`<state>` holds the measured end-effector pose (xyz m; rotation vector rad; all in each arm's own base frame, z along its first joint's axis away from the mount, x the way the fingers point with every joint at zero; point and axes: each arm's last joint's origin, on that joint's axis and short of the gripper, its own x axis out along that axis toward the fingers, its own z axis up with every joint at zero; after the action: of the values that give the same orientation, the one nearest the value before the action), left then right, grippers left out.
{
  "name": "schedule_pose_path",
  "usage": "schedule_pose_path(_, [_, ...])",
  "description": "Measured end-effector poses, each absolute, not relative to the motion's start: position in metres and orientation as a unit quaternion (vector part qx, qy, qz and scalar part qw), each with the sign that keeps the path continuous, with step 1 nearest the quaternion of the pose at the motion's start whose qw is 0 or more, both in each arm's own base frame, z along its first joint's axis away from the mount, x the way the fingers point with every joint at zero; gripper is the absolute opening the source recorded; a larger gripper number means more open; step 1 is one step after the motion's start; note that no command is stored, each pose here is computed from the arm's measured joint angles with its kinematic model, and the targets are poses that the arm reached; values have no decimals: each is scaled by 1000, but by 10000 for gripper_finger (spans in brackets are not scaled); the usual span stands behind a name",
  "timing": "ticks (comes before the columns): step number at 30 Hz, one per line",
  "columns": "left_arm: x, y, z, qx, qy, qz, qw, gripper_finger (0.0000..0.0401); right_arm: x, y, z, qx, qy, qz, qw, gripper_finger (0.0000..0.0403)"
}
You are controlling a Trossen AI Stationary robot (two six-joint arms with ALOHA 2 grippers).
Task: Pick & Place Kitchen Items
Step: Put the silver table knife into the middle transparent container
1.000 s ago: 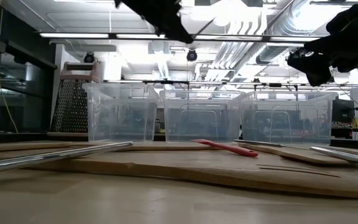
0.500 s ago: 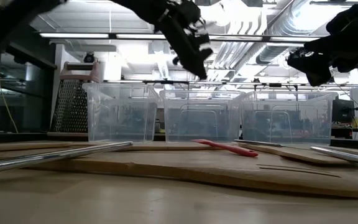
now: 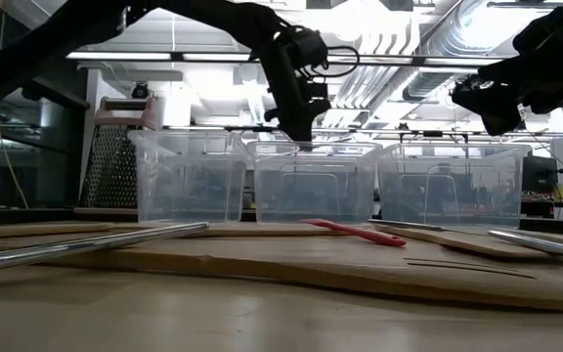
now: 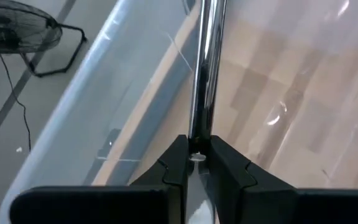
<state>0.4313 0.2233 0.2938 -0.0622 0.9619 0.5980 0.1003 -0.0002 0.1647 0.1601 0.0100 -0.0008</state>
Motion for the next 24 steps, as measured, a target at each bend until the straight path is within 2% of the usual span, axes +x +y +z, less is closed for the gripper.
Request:
schedule_pose_path(5, [434, 224, 284, -35, 469, 274, 839, 45, 100, 0, 165, 80, 5, 0, 997, 275])
schedule_pose_path(12, [435, 225, 280, -40, 472, 273, 837, 93, 100, 0, 165, 80, 5, 0, 997, 275])
schedule_pose_path(19, [435, 224, 280, -44, 470, 274, 838, 105, 100, 0, 165, 80, 5, 0, 997, 275])
schedule_pose_path(22, [431, 222, 292, -55, 457, 254, 851, 105, 100, 0, 165, 80, 5, 0, 997, 275])
schedule_pose_path(24, [425, 220, 313, -59, 432, 250, 865, 105, 100, 0, 165, 80, 5, 0, 997, 275])
